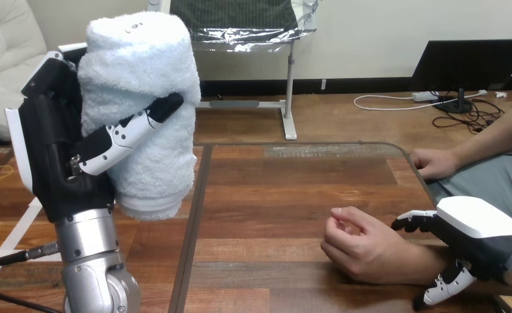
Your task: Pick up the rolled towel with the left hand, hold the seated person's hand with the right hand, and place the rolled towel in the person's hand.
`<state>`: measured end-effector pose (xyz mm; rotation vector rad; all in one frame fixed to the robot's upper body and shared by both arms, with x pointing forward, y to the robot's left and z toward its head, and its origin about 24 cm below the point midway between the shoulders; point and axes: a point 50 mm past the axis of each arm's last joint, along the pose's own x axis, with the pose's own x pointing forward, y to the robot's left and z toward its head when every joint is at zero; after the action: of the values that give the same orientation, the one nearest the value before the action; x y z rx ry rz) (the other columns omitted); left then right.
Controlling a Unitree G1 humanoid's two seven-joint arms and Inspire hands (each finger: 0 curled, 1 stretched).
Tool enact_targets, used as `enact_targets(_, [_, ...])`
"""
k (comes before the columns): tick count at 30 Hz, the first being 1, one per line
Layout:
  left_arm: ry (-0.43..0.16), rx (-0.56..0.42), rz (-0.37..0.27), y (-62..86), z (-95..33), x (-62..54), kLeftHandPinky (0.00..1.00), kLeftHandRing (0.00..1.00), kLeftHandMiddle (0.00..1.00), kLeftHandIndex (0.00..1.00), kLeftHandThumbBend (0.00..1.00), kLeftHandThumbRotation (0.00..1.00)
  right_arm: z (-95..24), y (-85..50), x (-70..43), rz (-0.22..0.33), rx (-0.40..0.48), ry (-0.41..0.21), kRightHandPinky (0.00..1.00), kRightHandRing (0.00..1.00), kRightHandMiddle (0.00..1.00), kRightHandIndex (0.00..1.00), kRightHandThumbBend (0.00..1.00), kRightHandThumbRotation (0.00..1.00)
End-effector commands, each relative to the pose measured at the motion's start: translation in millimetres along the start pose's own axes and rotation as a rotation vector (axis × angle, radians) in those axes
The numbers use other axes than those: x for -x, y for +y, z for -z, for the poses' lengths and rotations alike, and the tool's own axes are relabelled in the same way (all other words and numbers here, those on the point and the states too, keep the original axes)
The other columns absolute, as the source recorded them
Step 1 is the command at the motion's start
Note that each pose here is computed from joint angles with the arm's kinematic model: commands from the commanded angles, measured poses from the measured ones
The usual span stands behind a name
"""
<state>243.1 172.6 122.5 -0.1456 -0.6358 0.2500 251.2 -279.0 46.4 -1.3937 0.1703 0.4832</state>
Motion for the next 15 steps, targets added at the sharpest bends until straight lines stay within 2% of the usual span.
enact_targets(1, [-0.081, 0.019, 0.002, -5.8, -11.6, -11.8, 0.23, 0.29, 0.35, 0.40, 0.56, 0.00, -3.7, -15.2, -13.3, 0.066, -0.001, -0.007, 0.76, 0.81, 0.82, 0.83, 1.00, 0.19])
enact_targets(8, [-0.082, 0.014, 0.000, -4.9, -11.3, -11.6, 0.24, 0.29, 0.35, 0.40, 0.58, 0.00, -1.2, -18.0, -16.2, 0.081, 0.030, -0.004, 0.75, 0.81, 0.82, 0.82, 1.00, 0.20])
enact_targets(15, [-0.086, 0.026, 0.005, -4.7, -11.5, -11.5, 0.24, 0.29, 0.35, 0.40, 0.57, 0.00, 2.9, -19.5, -19.9, 0.054, 0.061, 0.021, 0.75, 0.80, 0.82, 0.82, 1.00, 0.22])
